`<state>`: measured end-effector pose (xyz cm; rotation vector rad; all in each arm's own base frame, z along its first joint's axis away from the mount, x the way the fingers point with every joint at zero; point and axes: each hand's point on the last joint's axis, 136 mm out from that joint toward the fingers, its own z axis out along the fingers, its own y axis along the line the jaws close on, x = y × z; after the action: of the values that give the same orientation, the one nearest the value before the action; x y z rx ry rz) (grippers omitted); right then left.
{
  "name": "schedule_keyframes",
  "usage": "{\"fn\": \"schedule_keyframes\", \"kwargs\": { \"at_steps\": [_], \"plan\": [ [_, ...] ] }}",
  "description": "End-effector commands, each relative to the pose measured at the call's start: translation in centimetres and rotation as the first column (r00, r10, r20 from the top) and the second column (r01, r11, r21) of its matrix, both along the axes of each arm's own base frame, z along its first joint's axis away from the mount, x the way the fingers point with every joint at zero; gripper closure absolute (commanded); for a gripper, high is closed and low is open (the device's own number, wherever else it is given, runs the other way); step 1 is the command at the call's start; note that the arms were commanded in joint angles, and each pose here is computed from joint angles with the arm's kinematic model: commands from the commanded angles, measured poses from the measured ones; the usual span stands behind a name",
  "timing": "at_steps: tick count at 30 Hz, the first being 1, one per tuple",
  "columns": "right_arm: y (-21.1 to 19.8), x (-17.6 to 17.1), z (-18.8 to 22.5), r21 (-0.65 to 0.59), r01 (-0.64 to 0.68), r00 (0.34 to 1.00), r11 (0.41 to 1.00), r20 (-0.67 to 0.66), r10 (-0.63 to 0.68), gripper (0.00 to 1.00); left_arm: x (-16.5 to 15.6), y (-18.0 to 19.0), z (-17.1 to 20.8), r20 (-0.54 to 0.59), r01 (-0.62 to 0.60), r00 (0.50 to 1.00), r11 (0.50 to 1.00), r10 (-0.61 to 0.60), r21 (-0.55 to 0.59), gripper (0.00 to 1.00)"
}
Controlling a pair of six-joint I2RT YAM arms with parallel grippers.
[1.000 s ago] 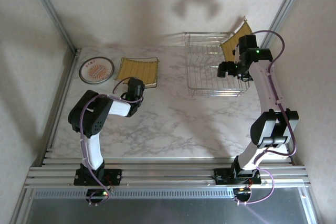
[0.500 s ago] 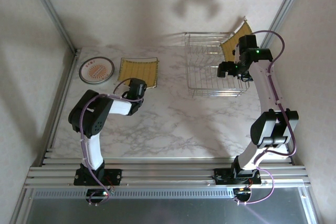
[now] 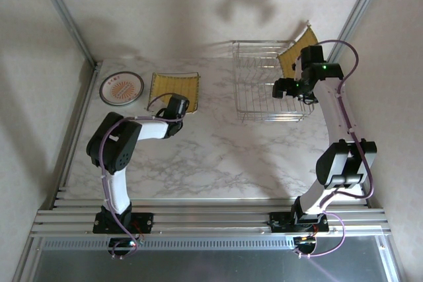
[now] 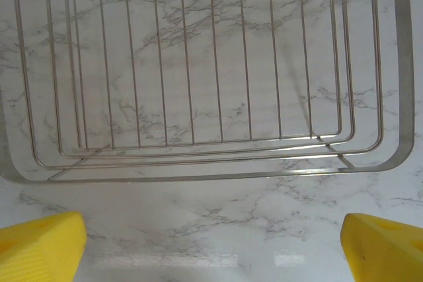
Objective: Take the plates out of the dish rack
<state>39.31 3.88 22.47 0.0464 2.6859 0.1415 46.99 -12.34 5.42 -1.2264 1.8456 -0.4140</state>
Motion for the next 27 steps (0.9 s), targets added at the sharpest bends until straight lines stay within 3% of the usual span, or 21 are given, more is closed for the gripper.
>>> {"fn": "schedule_keyframes", "kwargs": {
  "at_steps": [1,7,27],
  "plan": [
    [0.6,-0.2,1.1,0.045,0.005,0.999,0.999,0.042,-0.007,0.01,-0.1,-1.0,2.0,-0.034,0.073,0.997,0.996,-0.072,0.042,0.14],
    [1.0,0.0,1.0,0.076,0.006,0.998,0.997,0.057,-0.011,0.01,0.1,-2.0,2.5,-0.05,0.122,0.992,0.992,-0.12,0.043,0.12],
    [1.0,0.0,0.2,0.067,-0.009,0.999,0.998,0.044,0.006,0.01,2.1,-1.8,1.5,-0.068,0.107,0.992,0.992,-0.102,0.071,0.11]
  ]
}}
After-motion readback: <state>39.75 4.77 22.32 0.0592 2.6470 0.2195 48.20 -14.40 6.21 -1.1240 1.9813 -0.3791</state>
